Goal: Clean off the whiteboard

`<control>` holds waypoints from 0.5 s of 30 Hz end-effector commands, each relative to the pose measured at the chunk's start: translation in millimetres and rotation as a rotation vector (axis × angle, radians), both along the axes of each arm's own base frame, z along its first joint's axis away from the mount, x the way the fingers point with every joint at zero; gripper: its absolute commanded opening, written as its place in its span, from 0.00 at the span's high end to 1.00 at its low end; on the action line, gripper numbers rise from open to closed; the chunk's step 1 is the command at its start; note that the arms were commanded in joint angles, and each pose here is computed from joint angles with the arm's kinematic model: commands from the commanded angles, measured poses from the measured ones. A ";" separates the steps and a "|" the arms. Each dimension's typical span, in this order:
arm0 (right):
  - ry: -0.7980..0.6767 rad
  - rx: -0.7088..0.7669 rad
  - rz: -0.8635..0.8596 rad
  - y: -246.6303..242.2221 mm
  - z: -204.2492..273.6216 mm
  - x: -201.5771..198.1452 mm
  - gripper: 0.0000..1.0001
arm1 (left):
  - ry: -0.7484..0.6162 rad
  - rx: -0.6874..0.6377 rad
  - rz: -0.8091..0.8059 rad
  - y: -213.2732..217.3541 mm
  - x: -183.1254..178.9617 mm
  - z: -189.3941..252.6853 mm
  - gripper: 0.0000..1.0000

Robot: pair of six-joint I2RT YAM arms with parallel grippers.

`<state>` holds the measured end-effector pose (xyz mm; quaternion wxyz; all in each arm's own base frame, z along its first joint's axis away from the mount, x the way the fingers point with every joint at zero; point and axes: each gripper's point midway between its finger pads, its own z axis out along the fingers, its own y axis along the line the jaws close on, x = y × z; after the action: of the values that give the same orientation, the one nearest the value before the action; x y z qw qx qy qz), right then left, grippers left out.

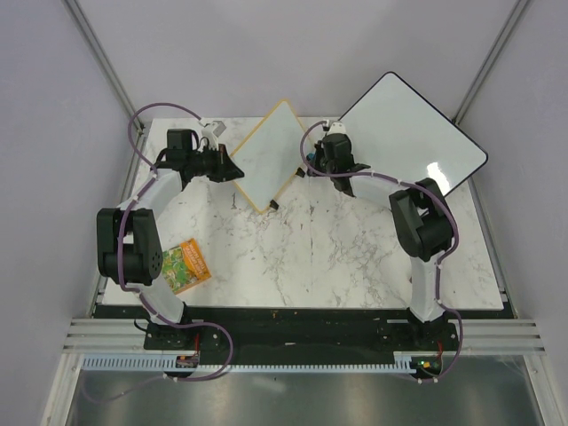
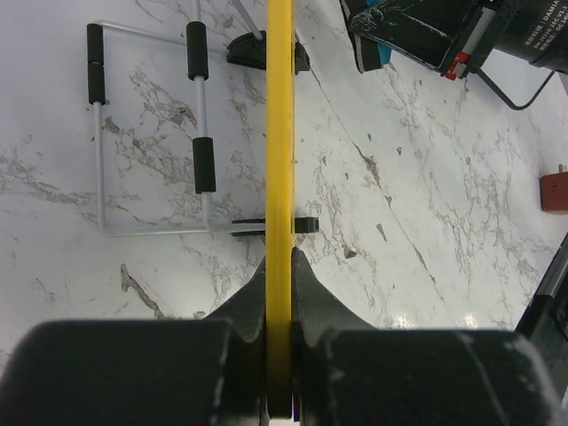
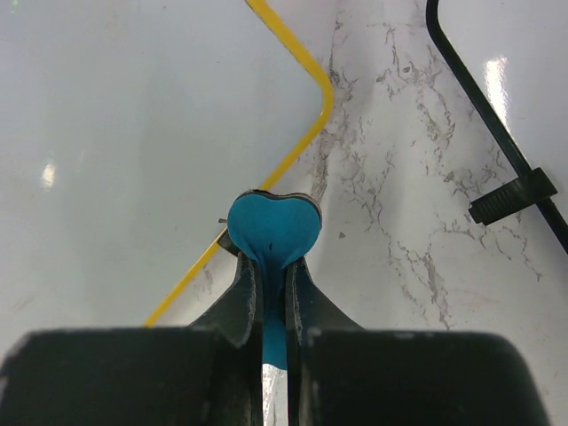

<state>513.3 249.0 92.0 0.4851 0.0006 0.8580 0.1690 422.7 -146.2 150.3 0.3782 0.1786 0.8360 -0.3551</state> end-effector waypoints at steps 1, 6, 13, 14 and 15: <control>0.046 -0.053 -0.032 -12.8 -10.1 14.3 1.00 | 0.061 0.082 -0.018 -5.3 -12.5 -27.4 0.98; 0.092 -0.046 -0.023 -14.7 -23.1 16.4 0.94 | 0.070 0.093 0.000 -2.8 -13.1 -26.8 0.97; 0.131 -0.009 0.011 -17.4 -33.4 20.7 0.78 | 0.080 0.096 0.009 -2.0 -11.8 -27.2 0.77; 0.133 -0.001 0.018 -16.7 -32.7 20.7 0.76 | 0.077 0.096 0.010 -1.9 -11.0 -26.6 0.75; 0.131 -0.001 0.016 -17.4 -32.3 21.9 0.75 | 0.078 0.097 0.012 -1.7 -10.9 -26.7 0.72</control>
<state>524.6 224.6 47.2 0.4198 0.0105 0.8954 0.1483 424.0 -143.3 145.2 0.3734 0.1691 0.8493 -0.3326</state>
